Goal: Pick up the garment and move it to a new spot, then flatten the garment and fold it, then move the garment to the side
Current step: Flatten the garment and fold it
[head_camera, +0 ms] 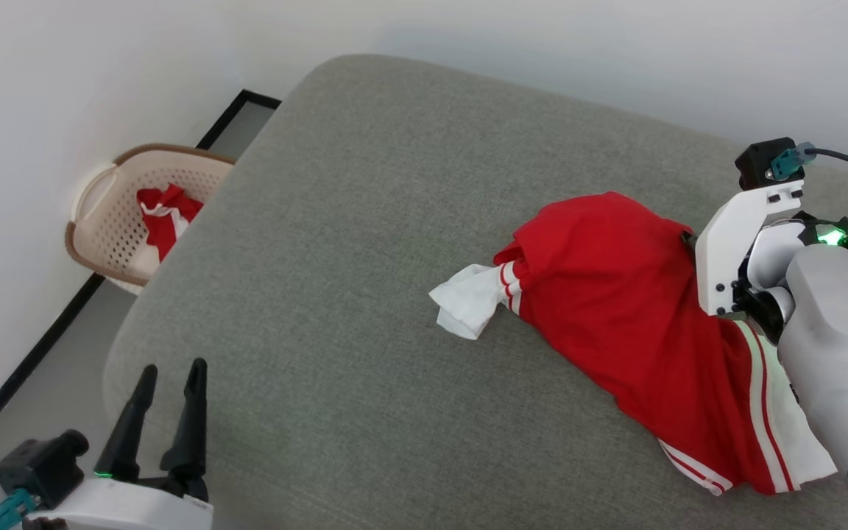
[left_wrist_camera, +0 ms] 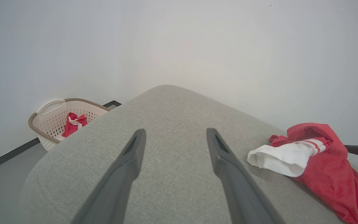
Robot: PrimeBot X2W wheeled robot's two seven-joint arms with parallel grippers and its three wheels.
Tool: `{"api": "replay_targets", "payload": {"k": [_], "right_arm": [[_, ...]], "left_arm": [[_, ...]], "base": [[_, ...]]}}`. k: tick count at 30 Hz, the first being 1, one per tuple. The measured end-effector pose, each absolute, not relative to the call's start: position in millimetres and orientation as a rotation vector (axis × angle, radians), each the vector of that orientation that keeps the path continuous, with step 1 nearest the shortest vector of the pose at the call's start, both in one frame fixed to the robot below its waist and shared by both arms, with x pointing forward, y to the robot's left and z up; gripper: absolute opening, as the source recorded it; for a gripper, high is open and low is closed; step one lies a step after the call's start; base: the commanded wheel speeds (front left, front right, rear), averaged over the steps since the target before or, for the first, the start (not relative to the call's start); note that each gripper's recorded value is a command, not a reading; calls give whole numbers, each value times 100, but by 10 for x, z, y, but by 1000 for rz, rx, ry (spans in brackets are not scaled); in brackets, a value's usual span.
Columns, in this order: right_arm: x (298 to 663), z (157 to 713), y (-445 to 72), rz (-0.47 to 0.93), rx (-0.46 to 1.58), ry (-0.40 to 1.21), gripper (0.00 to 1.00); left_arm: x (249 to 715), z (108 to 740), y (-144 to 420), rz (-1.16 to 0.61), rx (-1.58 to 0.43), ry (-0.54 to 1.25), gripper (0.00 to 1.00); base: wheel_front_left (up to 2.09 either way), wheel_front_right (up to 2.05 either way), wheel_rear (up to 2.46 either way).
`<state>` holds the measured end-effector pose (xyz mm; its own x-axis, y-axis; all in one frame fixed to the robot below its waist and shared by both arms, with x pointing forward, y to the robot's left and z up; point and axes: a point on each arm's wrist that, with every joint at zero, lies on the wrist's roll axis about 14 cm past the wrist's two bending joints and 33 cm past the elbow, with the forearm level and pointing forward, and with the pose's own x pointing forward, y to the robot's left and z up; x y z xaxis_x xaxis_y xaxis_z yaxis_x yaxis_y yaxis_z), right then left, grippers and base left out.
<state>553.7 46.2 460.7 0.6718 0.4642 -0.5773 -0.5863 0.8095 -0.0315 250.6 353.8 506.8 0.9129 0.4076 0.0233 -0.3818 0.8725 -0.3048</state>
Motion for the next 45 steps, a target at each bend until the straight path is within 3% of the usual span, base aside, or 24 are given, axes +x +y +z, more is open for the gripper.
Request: {"api": "replay_targets", "payload": {"k": [17,29,35,45], "right_arm": [[5457,5252,346,626,-76,258,100],[5260,5429,-204,553,70,55,100],[5142,5366,-545,468,119,38,100],[4951,5378,-1017,337,150,33,100]], "left_arm": [[2838,5219,3394,288,-263,-117,100],[3456,5556,2845,26,-195,-104,100],[3827,5721,2365,-170,-181,-15,100],[4191,5615,1679,-455,-160,327,100]], "base": [[0,0,0],[0,0,0],[0,0,0],[0,0,0]]}}
